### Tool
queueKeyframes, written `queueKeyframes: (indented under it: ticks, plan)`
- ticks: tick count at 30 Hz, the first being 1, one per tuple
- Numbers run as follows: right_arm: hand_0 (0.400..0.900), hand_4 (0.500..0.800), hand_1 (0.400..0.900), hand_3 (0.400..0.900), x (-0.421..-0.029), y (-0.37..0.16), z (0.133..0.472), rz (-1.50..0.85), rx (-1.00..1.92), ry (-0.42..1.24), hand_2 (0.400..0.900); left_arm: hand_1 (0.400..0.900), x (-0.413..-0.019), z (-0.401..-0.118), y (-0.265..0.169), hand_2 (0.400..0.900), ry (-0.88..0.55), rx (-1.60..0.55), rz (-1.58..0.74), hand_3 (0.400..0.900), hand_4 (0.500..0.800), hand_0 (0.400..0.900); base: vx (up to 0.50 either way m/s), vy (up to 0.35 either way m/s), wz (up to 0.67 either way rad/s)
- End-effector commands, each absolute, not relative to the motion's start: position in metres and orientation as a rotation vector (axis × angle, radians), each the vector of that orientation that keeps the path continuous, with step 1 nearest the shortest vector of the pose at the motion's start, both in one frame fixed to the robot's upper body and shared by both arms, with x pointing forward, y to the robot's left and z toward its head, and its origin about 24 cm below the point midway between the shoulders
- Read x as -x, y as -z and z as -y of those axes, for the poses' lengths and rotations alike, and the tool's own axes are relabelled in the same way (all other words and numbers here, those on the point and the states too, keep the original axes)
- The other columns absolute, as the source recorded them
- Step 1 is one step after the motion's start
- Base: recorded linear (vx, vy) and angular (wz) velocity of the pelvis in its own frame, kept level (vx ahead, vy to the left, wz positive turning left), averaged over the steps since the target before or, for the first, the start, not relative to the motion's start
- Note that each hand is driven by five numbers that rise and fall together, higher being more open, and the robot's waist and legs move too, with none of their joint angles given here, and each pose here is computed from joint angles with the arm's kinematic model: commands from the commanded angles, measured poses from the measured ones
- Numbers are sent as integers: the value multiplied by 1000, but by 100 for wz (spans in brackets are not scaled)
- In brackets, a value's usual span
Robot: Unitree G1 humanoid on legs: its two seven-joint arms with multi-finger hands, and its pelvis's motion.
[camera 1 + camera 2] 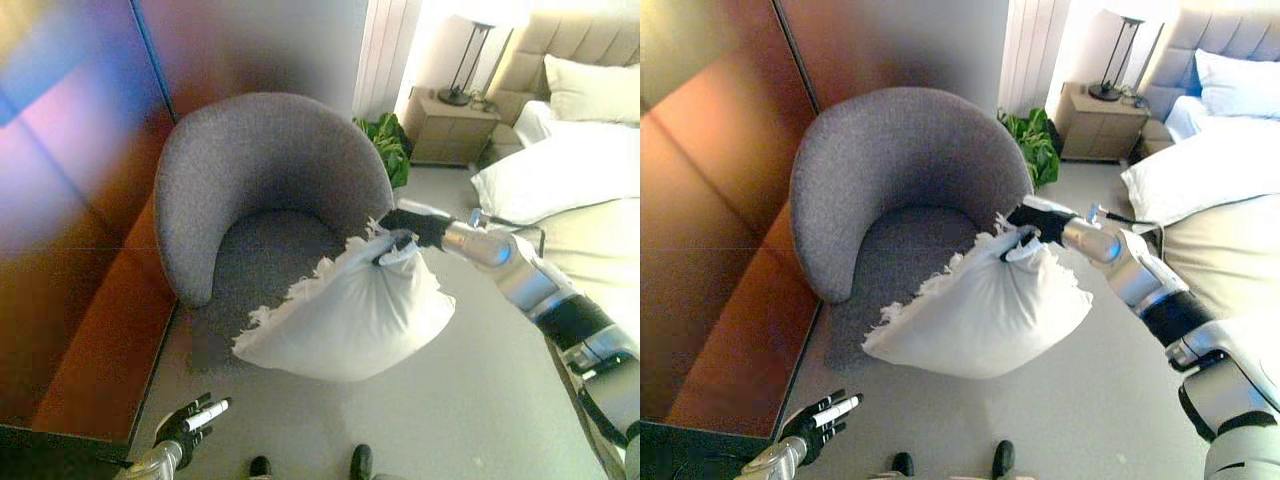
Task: Pick up the pillow and put it on the sofa.
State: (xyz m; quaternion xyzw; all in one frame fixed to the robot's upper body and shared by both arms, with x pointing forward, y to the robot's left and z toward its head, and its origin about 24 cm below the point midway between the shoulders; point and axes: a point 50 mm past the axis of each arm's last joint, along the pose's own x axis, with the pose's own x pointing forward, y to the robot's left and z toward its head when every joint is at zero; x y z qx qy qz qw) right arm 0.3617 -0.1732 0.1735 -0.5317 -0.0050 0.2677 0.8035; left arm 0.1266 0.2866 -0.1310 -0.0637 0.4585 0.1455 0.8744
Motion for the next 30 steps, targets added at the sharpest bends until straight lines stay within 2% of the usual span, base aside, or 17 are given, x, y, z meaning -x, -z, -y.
queueKeyframes:
  ticks: [1, 8, 16, 17, 18, 21, 24, 30]
  plan:
    - [400, 500, 400, 400, -364, -295, 132, 462, 1142, -487, 400, 900, -110, -305, 131, 900, -325, 28, -1042, 900, 800, 900, 62, -14, 3]
    - [400, 500, 400, 400, -374, -318, 123, 487, 1111, -423, 400, 900, -103, -312, 130, 900, -375, 44, -1059, 900, 800, 900, 78, -12, 14]
    - [400, 500, 400, 400, -401, -310, 159, 302, 1058, -295, 400, 900, -104, -311, 128, 900, -315, 75, -1010, 900, 800, 900, 105, -29, 37]
    - [569, 601, 569, 569, -404, -309, 165, 287, 1045, -265, 569, 900, -105, -309, 129, 900, -300, 78, -1007, 900, 800, 900, 111, -42, 49]
    - [900, 800, 900, 900, -407, -307, 173, 257, 1025, -241, 900, 900, -107, -306, 129, 900, -285, 81, -1002, 900, 800, 900, 89, -41, 42]
    - [900, 800, 900, 900, -412, -300, 196, 183, 1005, -183, 900, 900, -110, -301, 130, 900, -245, 76, -999, 900, 800, 900, 65, -40, 39]
    - [900, 800, 900, 900, -412, -291, 235, 87, 890, -50, 900, 900, -108, -299, 131, 900, -229, 65, -1002, 900, 800, 900, 39, -21, 30]
    - [900, 800, 900, 900, -407, -271, 271, 20, 698, 44, 900, 900, -99, -299, 134, 900, -232, 54, -1016, 900, 800, 900, 37, 10, 1]
